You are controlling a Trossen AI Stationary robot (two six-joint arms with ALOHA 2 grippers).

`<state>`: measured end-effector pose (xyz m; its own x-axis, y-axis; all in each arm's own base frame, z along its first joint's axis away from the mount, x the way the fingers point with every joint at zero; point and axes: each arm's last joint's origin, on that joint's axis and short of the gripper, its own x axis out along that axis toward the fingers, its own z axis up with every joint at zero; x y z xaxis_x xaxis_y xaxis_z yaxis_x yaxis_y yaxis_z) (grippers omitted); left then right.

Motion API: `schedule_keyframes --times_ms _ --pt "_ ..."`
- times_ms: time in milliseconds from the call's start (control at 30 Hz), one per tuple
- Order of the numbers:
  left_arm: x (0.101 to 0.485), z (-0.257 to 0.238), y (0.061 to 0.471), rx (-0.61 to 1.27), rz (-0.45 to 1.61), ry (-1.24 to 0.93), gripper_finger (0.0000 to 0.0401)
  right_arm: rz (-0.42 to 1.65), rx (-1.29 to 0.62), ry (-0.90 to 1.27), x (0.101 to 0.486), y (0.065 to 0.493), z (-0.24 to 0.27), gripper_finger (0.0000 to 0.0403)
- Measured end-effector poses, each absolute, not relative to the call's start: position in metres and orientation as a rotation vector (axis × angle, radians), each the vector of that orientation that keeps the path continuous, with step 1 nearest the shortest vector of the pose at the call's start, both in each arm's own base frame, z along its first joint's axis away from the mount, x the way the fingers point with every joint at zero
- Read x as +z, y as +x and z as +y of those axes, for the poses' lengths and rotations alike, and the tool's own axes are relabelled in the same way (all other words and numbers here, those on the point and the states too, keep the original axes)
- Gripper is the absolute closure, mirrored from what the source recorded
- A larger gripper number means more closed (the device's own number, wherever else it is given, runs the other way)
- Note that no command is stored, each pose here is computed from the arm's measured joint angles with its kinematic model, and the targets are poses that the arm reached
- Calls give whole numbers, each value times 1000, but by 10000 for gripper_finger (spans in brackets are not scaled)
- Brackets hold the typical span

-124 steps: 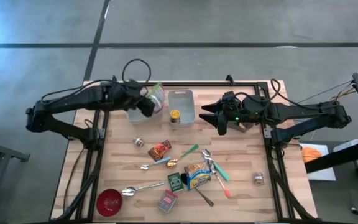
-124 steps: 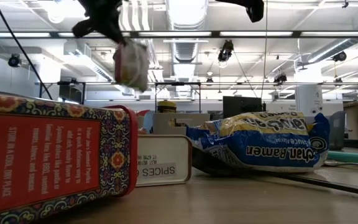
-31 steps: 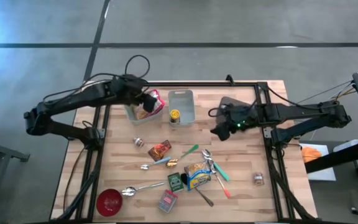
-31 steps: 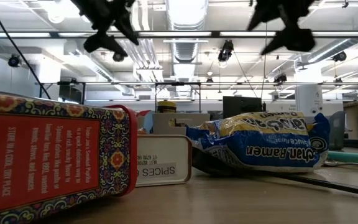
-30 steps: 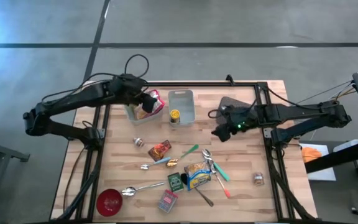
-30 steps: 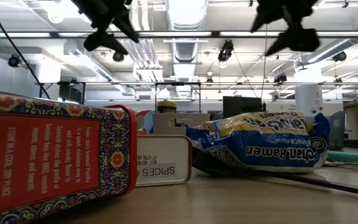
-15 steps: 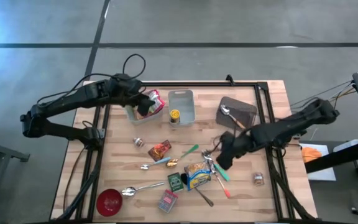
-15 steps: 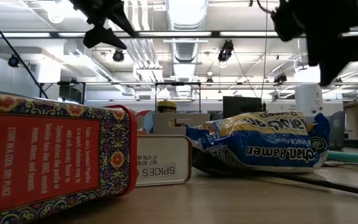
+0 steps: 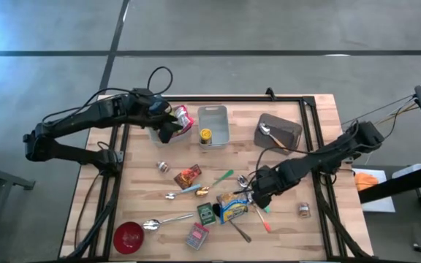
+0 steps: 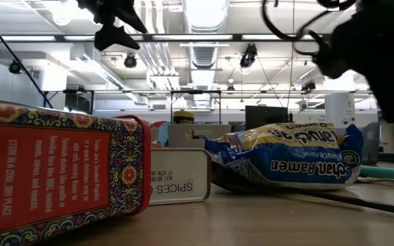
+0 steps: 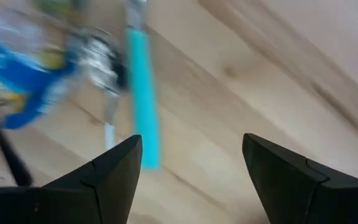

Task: Pick & Place Food Item
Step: Put the right brown seasoning bottle into the right gray bin

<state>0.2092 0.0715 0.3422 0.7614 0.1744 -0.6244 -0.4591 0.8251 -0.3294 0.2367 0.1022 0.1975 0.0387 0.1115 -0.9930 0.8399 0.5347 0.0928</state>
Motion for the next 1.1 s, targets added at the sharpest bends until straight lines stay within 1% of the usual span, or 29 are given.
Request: schedule_keyframes --times_ms 167,367,633,800,1100 --pt "340 70 206 354 631 -498 164 1472 -823 949 211 213 110 127" --pt "340 70 206 350 627 -499 164 1517 -871 1061 220 183 130 127" --pt "343 71 208 340 585 -492 164 1493 -974 1146 220 147 157 127" --pt "347 71 210 332 543 -485 164 1498 -986 1126 212 136 165 127" --pt "350 71 212 281 514 -504 164 1503 -976 1115 181 129 166 127"
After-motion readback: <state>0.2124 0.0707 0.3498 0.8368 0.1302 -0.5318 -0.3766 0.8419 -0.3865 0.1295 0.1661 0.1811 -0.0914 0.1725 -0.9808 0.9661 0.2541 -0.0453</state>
